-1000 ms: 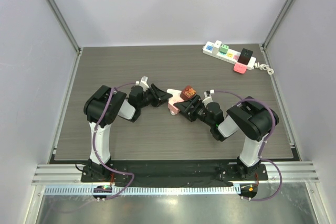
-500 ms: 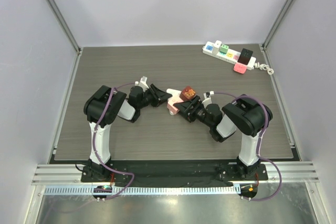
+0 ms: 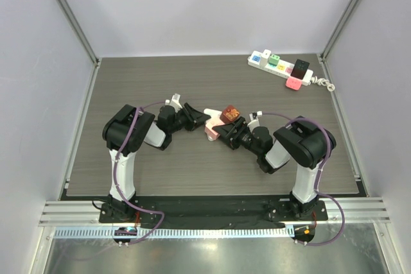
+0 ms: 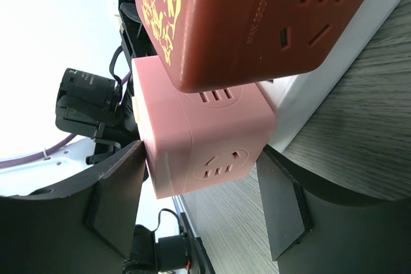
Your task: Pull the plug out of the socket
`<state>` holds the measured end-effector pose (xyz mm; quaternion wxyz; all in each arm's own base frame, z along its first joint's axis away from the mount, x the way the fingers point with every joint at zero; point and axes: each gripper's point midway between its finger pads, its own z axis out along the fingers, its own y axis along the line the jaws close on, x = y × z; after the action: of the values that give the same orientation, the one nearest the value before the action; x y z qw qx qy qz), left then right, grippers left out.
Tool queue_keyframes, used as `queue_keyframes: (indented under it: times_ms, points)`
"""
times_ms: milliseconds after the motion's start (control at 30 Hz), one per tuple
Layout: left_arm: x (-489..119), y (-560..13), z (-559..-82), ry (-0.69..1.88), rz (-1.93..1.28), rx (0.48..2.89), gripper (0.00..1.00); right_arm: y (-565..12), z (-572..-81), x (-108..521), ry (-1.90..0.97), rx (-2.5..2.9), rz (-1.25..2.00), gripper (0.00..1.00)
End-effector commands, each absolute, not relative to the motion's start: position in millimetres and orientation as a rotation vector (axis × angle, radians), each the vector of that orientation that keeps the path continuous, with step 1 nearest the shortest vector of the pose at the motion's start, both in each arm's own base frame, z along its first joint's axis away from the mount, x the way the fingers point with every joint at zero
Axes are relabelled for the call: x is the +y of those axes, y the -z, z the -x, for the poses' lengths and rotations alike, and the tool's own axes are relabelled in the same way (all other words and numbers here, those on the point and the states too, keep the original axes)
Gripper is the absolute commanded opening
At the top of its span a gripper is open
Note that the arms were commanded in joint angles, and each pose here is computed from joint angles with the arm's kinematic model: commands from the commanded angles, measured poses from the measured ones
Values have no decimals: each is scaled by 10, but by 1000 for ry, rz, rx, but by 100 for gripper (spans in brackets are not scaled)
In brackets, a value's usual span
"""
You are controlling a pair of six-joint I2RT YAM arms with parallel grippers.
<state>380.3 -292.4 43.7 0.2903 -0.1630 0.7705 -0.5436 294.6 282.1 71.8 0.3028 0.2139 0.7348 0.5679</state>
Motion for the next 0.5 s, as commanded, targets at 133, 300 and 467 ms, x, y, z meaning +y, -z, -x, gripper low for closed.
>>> queue_keyframes:
  times_ms: [133, 300, 467]
  points:
    - [-2886, -455, -3795, 1410, 424, 2047, 0, -1766, -2965, 2826, -1672, 1539, -350, 1]
    - [-2885, -451, -3794, 1410, 425, 2049, 0, -1804, -2954, 2842, -1699, 1536, -353, 1]
    - [-2881, -456, -3796, 1408, 427, 2046, 0, -1965, -2932, 2835, -1716, 1491, -332, 1]
